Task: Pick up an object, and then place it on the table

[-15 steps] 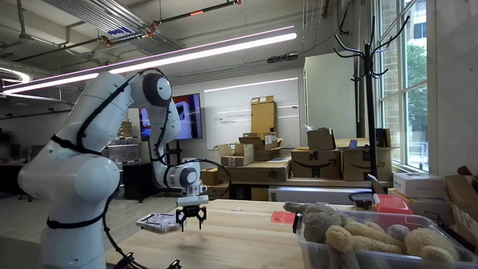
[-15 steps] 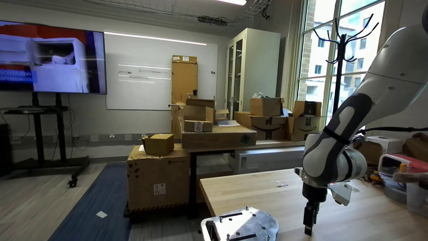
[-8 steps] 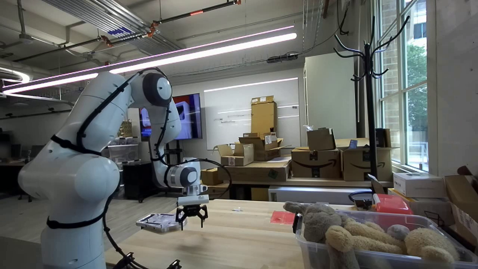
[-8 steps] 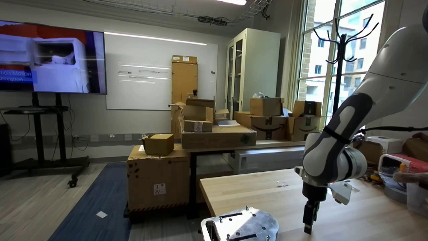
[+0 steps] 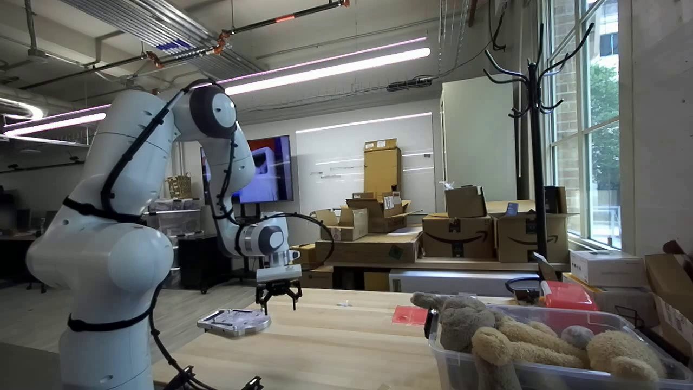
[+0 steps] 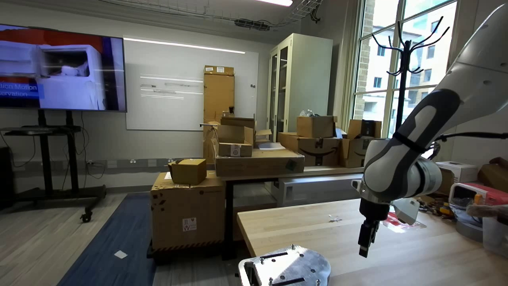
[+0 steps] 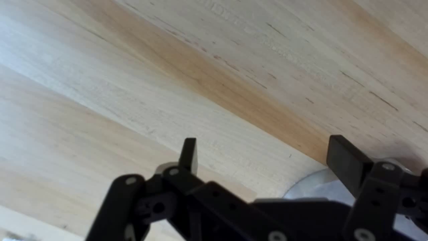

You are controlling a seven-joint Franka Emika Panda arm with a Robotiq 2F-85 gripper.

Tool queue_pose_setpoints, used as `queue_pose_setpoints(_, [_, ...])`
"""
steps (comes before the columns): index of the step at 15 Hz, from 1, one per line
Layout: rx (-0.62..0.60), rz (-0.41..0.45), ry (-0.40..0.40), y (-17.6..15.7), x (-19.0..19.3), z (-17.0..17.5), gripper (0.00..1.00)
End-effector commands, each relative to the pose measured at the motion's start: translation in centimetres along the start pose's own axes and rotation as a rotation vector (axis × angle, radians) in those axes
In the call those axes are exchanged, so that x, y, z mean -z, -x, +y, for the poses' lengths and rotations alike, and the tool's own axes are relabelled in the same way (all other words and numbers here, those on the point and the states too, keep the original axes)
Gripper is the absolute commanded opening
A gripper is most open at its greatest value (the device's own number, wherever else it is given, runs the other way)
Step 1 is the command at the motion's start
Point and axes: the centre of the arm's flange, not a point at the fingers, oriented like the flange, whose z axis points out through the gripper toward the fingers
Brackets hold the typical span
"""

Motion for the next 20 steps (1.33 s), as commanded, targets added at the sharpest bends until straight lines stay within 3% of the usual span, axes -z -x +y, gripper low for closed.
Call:
queue_pose_setpoints(1, [-0.043,0.031,0.06,1.6,7.3,-1.9,1.0])
queue_pose_setpoints(4, [-0.103,0.057,0.09,2.9,11.6,-2.2,1.0])
queue_pose_setpoints(11, [-0.336,0.052,0.048,8.2,19.4,-1.8,1.0])
queue_pose_setpoints(20, [-0.564,-0.014,-0.064,14.3,23.0,-3.2,1.0])
